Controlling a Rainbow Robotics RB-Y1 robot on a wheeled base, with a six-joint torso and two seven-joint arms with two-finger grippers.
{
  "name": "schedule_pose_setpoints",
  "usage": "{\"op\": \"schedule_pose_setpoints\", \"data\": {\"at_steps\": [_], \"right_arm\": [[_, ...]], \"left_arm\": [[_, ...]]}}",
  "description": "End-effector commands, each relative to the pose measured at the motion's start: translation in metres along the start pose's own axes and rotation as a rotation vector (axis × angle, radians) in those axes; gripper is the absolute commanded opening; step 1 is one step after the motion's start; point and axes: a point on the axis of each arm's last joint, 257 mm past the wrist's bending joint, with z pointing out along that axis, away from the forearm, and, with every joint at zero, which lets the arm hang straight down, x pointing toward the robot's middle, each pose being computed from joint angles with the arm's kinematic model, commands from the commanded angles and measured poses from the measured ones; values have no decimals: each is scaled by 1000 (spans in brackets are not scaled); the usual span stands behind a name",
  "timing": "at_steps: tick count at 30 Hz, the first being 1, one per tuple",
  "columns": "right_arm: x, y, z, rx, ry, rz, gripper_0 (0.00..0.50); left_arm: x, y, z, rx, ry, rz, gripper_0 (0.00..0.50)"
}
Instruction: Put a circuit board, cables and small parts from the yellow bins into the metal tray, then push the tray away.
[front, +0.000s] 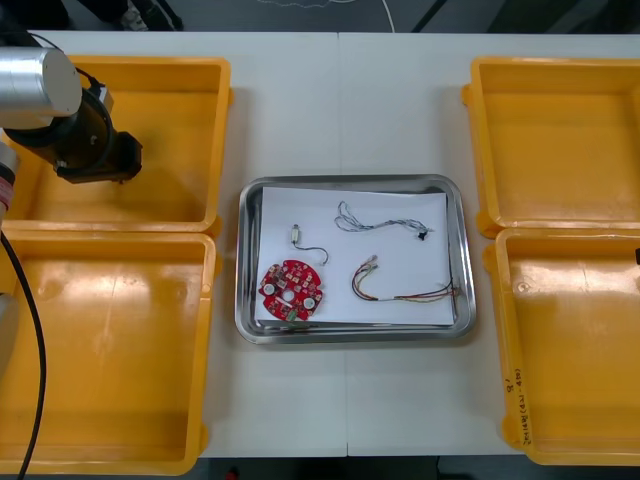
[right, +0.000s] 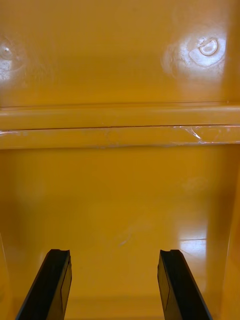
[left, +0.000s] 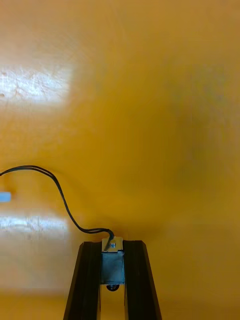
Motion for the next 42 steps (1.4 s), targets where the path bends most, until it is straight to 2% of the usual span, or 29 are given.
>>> {"op": "schedule_pose_setpoints", "data": {"at_steps": [1, 6, 15, 18, 22, 25, 30, 35, 42], "right_arm": [[4, 9, 0, -11, 2, -40, 500], [4, 9, 0, -11, 1, -40, 500], [4, 9, 0, -10, 2, -39, 500], [4, 9, 0, -11, 2, -39, 500], [4, 9, 0, -11, 2, -39, 500], [4, 9, 0, -11, 2, -37, 500], [4, 9, 0, -10, 2, -38, 500], [4, 9, 0, -11, 2, -39, 500], [4, 9, 0, -10, 2, -38, 500]], "left_arm": [[-33, -19, -51, 14, -70, 14, 0], [-24, -34, -76, 11, -44, 66, 0], [1, -96, -110, 41, -21, 206, 0], [12, -122, -117, 53, -18, 266, 0], [21, -162, -126, 86, -51, 346, 0], [31, -190, -130, 110, -66, 404, 0], [57, -235, -128, 144, -53, 481, 0], [86, -267, -121, 147, -21, 500, 0], [113, -301, -104, 166, -19, 501, 0]]}}
